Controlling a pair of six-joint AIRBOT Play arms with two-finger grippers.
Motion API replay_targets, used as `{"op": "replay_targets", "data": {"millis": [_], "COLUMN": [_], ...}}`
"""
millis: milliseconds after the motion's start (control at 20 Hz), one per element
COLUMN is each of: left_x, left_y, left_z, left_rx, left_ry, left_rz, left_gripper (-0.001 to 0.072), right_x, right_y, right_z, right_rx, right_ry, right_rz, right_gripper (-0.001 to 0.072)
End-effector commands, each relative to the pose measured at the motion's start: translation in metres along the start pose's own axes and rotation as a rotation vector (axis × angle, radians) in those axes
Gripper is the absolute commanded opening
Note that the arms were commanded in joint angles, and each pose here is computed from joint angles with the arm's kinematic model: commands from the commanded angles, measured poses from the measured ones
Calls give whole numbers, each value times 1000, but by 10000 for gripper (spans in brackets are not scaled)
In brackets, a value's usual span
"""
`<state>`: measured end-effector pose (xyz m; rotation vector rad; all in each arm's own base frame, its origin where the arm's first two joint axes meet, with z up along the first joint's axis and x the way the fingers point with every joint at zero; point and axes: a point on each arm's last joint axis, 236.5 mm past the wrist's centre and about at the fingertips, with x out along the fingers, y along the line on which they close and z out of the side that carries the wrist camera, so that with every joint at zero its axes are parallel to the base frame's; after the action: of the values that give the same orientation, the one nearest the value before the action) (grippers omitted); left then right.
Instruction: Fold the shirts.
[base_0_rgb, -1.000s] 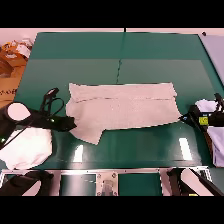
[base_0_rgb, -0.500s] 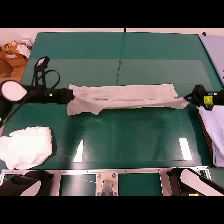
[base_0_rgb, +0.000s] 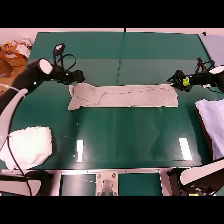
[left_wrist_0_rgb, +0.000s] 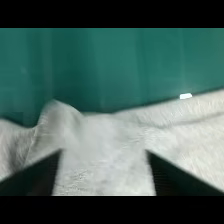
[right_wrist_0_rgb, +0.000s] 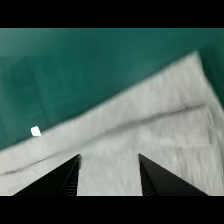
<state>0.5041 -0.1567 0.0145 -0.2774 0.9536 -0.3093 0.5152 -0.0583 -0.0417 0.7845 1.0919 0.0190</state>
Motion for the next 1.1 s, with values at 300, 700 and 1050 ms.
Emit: {"op": "replay_targets", "data": {"millis": [300, 700, 1050], "left_x": [-27, -28, -14], "left_y": [30, 8, -36], "left_z": [33, 21, 20], "left_rx": [-29, -76, -46], "left_ry": [76, 128, 107], "left_rz": [6, -78, -145], "left_gripper": [605, 24, 24], "right_x": [-57, 7, 13], "right_y": [-87, -73, -17], "right_z": [25, -35, -46], "right_rx": [-37, -77, -250], "right_ry": [140, 395, 429], "right_rz": [-5, 213, 237], "right_gripper": [413, 497, 9]}}
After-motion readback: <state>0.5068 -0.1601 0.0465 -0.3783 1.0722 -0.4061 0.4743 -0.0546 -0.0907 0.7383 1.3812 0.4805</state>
